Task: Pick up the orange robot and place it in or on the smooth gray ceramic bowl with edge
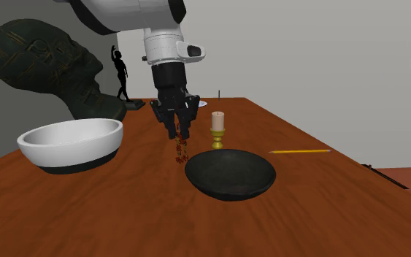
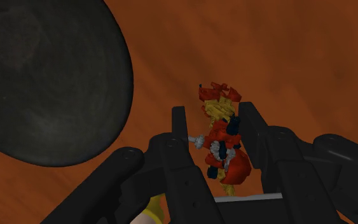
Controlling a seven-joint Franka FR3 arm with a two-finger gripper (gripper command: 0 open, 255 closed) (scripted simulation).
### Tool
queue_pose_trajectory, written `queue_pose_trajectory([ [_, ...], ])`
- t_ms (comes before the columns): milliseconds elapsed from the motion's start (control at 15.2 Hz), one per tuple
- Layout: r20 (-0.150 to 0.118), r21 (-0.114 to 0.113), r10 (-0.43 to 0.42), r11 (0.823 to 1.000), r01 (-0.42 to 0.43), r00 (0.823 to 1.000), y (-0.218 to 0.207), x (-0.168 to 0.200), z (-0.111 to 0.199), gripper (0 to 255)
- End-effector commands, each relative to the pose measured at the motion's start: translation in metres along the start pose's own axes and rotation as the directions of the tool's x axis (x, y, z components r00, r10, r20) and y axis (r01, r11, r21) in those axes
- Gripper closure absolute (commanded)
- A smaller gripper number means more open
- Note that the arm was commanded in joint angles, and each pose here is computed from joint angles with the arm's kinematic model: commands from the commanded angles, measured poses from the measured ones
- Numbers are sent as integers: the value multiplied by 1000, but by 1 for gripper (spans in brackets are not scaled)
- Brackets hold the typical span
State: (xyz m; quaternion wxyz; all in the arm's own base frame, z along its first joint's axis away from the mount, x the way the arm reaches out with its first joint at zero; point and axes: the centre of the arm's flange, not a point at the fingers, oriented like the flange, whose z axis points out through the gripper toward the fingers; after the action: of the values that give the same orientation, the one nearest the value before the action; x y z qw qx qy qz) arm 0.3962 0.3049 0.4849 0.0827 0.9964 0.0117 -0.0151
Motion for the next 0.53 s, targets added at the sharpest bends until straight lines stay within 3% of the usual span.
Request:
queue_pose_trajectory([
  [0, 0, 0, 0, 1000, 0, 1000, 0, 0, 0, 255],
  [462, 0, 0, 0, 1000, 0, 1000, 3, -1, -15, 255],
])
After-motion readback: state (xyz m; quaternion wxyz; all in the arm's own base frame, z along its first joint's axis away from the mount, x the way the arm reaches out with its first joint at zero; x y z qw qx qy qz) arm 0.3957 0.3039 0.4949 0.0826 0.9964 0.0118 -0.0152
